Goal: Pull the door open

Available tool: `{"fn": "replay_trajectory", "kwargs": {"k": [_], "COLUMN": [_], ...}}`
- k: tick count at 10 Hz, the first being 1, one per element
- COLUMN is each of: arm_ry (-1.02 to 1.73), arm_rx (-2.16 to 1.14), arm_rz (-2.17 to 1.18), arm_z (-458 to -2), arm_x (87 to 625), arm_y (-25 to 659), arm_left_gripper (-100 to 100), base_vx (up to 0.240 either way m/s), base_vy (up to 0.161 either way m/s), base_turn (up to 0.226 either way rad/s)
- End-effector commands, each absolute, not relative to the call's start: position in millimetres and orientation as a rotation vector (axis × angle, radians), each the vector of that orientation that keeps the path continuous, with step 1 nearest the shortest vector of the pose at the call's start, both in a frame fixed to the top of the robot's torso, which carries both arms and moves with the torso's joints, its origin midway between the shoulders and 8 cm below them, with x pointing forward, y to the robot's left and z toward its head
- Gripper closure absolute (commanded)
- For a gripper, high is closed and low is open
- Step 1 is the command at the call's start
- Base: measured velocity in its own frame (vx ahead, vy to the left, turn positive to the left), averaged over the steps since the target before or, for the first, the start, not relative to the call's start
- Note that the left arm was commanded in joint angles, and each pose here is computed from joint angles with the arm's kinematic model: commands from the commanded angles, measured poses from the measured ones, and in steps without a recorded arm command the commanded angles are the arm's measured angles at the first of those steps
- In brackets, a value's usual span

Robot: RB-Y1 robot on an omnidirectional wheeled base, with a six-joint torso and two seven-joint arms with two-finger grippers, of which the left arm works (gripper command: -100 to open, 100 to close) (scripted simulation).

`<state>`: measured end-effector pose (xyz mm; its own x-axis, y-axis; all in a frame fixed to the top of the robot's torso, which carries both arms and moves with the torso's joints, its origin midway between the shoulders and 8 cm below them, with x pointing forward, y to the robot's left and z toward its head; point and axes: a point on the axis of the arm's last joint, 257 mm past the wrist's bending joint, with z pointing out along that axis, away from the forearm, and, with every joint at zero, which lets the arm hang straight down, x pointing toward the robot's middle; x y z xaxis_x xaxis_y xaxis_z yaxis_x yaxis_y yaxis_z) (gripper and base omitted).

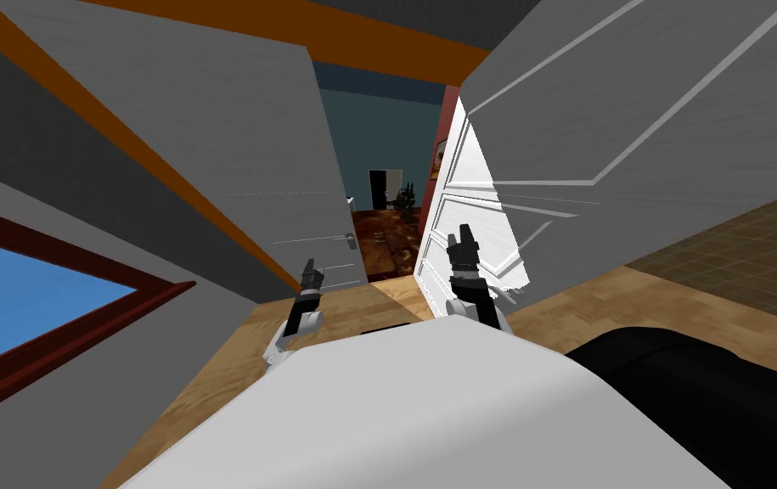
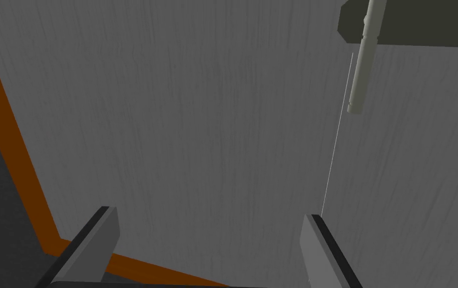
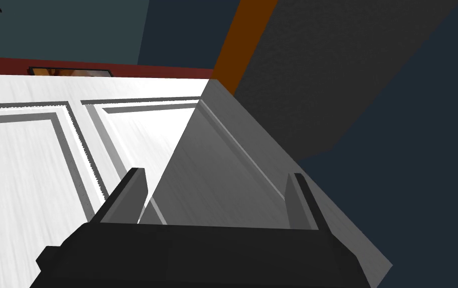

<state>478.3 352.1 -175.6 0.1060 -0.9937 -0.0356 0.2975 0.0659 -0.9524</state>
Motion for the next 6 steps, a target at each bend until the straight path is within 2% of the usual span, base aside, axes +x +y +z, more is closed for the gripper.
{"fn": "replay_trajectory", "kwargs": {"k": [1,6], "arm_ry": [0.954,0.999], "arm_rx": [-1.020,-1.101], "arm_rz": [-1.219,-1.180], "arm_z": [-186.0,-221.1], "arm_x": [481.5,493.0], "arm_y": [359.1,381.7], "arm_left_gripper": [-100,-100], "base_vx": [0.084,0.113], "base_vy": [-0.016,-0.013], "base_turn": [-0.082,-0.087]}}
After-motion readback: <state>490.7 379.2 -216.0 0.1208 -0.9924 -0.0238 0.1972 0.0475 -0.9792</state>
